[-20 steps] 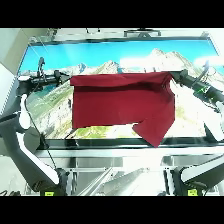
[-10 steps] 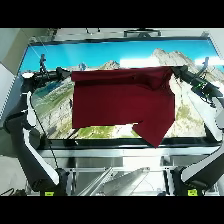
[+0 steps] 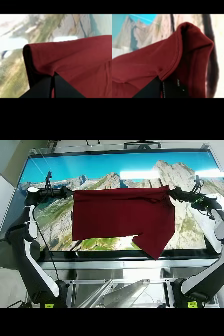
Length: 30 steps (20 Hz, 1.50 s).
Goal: Fold the shirts.
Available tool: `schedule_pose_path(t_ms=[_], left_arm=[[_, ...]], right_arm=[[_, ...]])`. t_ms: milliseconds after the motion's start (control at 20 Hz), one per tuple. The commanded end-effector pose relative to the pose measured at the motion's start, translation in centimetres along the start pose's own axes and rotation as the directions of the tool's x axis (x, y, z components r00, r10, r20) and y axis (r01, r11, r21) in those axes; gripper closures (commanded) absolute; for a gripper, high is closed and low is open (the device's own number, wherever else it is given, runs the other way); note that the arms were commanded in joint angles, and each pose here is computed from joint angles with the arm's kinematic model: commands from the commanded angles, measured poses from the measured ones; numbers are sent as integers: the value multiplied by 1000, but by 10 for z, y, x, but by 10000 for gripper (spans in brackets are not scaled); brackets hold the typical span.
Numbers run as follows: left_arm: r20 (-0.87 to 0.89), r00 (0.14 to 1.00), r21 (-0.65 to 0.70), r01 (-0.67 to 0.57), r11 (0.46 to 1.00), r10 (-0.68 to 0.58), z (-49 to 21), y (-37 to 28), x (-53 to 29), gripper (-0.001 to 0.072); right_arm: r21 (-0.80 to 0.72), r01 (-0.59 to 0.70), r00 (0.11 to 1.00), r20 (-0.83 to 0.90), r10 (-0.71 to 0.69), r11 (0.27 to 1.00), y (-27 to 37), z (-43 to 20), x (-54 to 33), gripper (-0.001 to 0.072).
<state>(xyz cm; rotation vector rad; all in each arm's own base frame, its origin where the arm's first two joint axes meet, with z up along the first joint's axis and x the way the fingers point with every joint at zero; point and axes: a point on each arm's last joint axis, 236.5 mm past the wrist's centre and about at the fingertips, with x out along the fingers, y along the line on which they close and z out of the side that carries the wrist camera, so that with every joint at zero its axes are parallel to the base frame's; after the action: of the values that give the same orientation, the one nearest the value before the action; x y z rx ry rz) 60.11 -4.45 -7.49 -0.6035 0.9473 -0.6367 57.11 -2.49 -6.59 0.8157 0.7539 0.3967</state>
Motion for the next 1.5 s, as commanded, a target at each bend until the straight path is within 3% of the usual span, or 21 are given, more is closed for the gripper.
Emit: schedule_pose_path(t_ms=[0, 150, 200, 250, 300, 350, 450, 550, 650, 950, 1300, 1350, 1400, 1450], left_arm=[[-25, 1000, 63, -11, 998, 13, -6, -3, 10, 689], [-76, 996, 92, -35, 995, 42, -18, 0, 15, 688], [-96, 994, 97, -46, 994, 55, -22, 1, 13, 538], [-110, 991, 87, -61, 994, 71, -21, 2, 4, 303], [-129, 986, 76, -93, 993, 102, -16, 3, -12, 86], [-146, 978, 53, -142, 988, 148, -11, 6, -32, 65], [-187, 947, 6, -266, 964, 263, -10, 14, -81, 65], [-233, 927, -39, -311, 950, 294, -27, 10, -115, 67], [-320, 914, -105, -298, 949, 251, -65, 0, -124, 143], [-544, 830, -210, -279, 937, 125, -224, -29, -93, 144], [-608, 788, -190, -263, 946, 97, -288, -64, -63, 145], [-607, 791, -187, -240, 953, 80, -288, -72, -57, 189], [-609, 790, -176, -227, 958, 75, -287, -78, -53, 390], [-613, 786, -157, -217, 963, 77, -285, -82, -51, 538]], right_arm=[[-16, 52, 998, -21, -52, 999, -12, -6, 3, 688], [-18, 58, 998, -17, -58, 998, -12, -5, 4, 686], [-19, 52, 998, -20, -52, 998, -10, -6, 4, 589], [-22, 38, 999, -25, -39, 999, -5, -5, 1, 333], [-32, 18, 999, -29, -19, 999, 3, -2, -7, 329], [-36, 15, 999, -34, -16, 999, 8, 2, -18, 329], [-22, 84, 994, -74, -85, 996, 5, 4, -50, 329], [-47, 144, 978, -144, -149, 988, 7, -3, -85, 329], [-66, 145, 966, -204, -156, 987, 22, -17, -114, 329], [-40, 172, 966, -189, -176, 984, 49, -58, -184, 330], [32, 221, 965, -151, -214, 975, 55, -102, -223, 330], [61, 243, 957, -178, -229, 968, 50, -118, -223, 330], [103, 284, 941, -219, -257, 953, 42, -137, -225, 330], [140, 334, 920, -265, -290, 932, 33, -156, -229, 330]])
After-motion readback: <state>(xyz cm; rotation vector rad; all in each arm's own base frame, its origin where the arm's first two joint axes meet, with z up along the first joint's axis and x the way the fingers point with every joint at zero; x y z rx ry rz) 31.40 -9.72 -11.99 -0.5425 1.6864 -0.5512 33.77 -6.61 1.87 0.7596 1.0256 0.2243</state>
